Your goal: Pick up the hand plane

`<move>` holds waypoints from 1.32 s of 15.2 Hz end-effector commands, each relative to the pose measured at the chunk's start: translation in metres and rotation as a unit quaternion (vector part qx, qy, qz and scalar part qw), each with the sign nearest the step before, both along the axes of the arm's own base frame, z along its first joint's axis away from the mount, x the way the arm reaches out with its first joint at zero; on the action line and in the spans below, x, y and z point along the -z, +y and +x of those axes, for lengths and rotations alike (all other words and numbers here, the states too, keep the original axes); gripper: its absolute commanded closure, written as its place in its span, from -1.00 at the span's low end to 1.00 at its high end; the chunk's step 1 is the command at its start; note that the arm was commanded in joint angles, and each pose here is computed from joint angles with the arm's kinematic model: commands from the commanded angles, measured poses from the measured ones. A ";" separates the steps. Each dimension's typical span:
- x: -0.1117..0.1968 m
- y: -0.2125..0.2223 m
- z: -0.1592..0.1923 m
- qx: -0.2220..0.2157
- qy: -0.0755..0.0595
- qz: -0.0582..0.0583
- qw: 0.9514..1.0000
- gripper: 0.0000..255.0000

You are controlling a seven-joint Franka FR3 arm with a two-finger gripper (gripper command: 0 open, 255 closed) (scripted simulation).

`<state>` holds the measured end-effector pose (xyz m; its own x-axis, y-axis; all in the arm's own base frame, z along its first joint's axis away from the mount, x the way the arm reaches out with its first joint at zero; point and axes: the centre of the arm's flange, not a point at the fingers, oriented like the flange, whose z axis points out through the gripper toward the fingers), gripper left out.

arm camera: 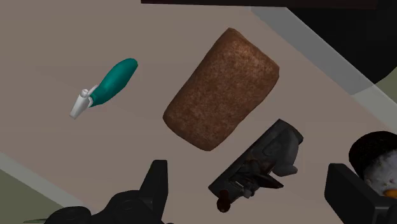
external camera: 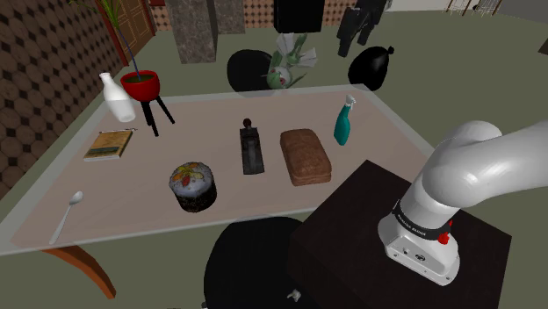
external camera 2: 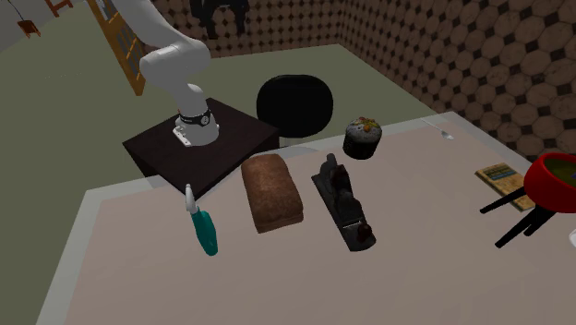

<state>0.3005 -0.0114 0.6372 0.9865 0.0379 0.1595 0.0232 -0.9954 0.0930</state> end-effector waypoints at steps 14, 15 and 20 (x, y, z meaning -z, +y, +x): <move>0.107 0.044 0.144 0.052 0.054 -0.006 0.997 -1.00; 0.116 0.047 0.155 0.056 0.058 -0.007 0.997 -1.00; 0.162 0.060 0.208 0.075 0.078 -0.009 0.994 -1.00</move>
<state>0.4992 0.0442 0.4846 0.9948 -0.1014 0.0130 -0.1022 -0.9879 0.1165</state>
